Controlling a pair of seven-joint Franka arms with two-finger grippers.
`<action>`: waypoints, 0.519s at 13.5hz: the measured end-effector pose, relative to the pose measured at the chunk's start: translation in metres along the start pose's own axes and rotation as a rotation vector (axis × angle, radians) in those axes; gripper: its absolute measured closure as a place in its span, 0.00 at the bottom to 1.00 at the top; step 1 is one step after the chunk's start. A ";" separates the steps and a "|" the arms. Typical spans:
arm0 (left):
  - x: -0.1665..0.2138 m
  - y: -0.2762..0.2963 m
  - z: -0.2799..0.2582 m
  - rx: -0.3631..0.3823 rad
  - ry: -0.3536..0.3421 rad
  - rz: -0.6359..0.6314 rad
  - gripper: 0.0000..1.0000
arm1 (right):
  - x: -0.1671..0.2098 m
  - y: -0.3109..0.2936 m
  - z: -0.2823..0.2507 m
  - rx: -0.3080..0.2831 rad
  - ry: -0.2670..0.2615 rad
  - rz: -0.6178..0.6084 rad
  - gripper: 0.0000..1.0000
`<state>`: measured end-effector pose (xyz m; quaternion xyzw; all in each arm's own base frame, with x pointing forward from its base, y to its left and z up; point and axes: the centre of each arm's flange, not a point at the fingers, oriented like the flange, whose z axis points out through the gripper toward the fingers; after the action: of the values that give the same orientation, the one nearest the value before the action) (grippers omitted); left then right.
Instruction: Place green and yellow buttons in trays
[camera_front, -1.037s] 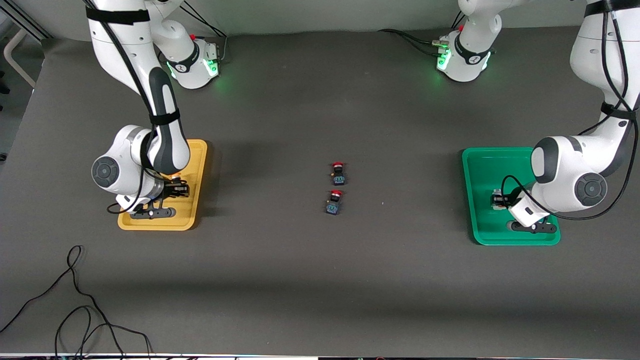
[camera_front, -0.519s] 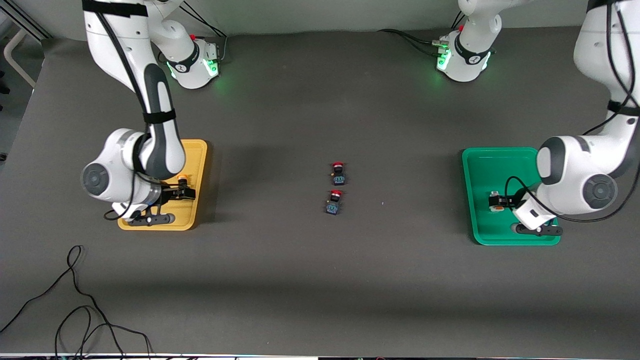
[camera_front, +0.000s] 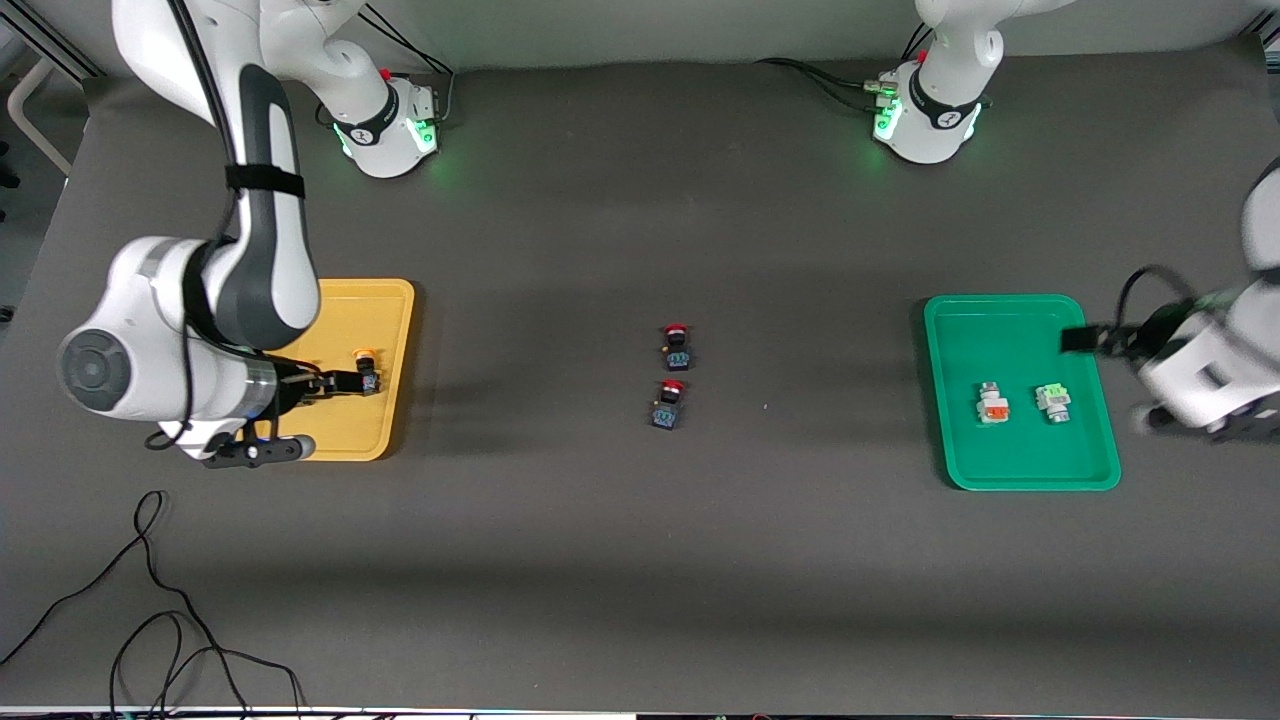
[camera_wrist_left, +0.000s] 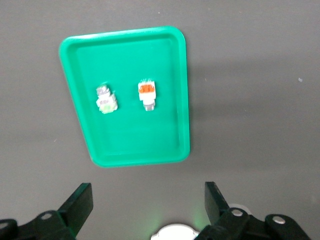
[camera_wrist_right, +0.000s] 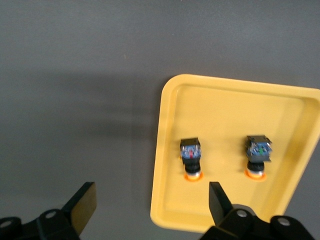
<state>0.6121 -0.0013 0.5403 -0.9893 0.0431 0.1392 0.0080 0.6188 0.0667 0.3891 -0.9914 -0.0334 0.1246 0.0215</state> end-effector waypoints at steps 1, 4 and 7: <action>-0.013 0.004 -0.019 0.003 0.000 0.004 0.00 | -0.003 -0.001 -0.015 -0.009 -0.007 -0.006 0.00; -0.045 0.027 -0.053 0.018 0.005 0.032 0.00 | -0.014 -0.004 -0.053 -0.040 -0.010 -0.010 0.00; -0.058 0.061 -0.064 0.040 0.009 0.048 0.00 | -0.031 -0.003 -0.089 -0.072 0.017 -0.024 0.00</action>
<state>0.5685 -0.0592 0.6172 -0.9882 0.0696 0.1342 0.0240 0.6108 0.0640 0.4834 -0.9921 -0.0497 0.1146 -0.0122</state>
